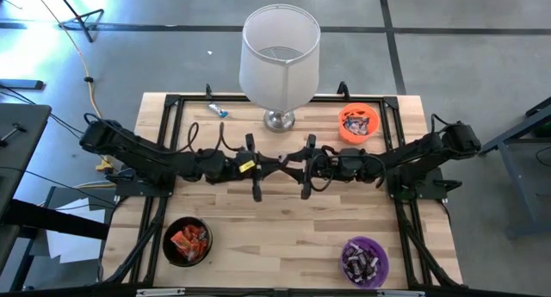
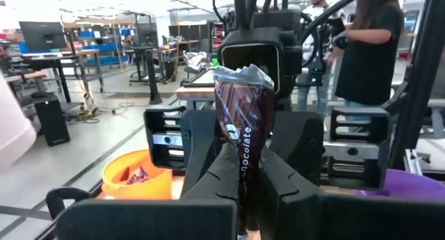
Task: Sort candy
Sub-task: Put the brown chocolate bar into the violet bucket
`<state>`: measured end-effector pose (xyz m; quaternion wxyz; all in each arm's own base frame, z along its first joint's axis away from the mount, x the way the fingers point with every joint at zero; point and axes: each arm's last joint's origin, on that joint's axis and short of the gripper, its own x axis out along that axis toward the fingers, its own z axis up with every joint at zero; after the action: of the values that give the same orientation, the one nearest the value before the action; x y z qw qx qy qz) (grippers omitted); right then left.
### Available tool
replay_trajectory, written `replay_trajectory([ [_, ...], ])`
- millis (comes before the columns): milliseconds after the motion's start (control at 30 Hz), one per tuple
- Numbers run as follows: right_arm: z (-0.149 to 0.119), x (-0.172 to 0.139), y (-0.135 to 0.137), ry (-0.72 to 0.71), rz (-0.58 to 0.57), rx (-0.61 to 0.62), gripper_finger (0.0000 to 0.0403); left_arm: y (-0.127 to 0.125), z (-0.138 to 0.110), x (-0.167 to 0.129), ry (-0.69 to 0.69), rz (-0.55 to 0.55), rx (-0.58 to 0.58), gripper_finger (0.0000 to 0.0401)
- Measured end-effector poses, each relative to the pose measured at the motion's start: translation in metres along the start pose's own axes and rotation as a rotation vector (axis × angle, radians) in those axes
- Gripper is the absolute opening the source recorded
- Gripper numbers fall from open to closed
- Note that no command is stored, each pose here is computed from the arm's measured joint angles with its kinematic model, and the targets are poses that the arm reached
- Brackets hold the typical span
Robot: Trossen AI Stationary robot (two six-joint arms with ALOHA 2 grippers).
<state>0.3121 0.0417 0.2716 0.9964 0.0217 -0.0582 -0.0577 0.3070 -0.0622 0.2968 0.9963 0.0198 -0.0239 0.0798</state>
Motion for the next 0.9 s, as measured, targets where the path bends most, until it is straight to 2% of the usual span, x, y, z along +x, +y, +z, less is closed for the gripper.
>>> replay_trajectory([
  [300,-0.0002,0.0000,0.0006,0.001,0.027,0.003,0.0124,-0.0044,0.0042,0.0104,0.021,-0.003,0.060,0.0000],
  [567,-0.0012,-0.0001,0.0015,0.012,0.048,-0.003,0.0014,-0.0042,0.0039,0.0101,0.026,0.005,0.063,0.0001],
  [733,-0.0023,-0.0001,0.0014,0.024,0.047,0.017,0.0009,-0.0042,0.0032,0.0102,0.032,0.007,0.114,0.0009],
  [900,-0.0046,0.0000,0.0005,0.046,0.033,0.014,0.0005,-0.0051,-0.0018,0.0090,0.086,0.052,0.194,0.0048],
])
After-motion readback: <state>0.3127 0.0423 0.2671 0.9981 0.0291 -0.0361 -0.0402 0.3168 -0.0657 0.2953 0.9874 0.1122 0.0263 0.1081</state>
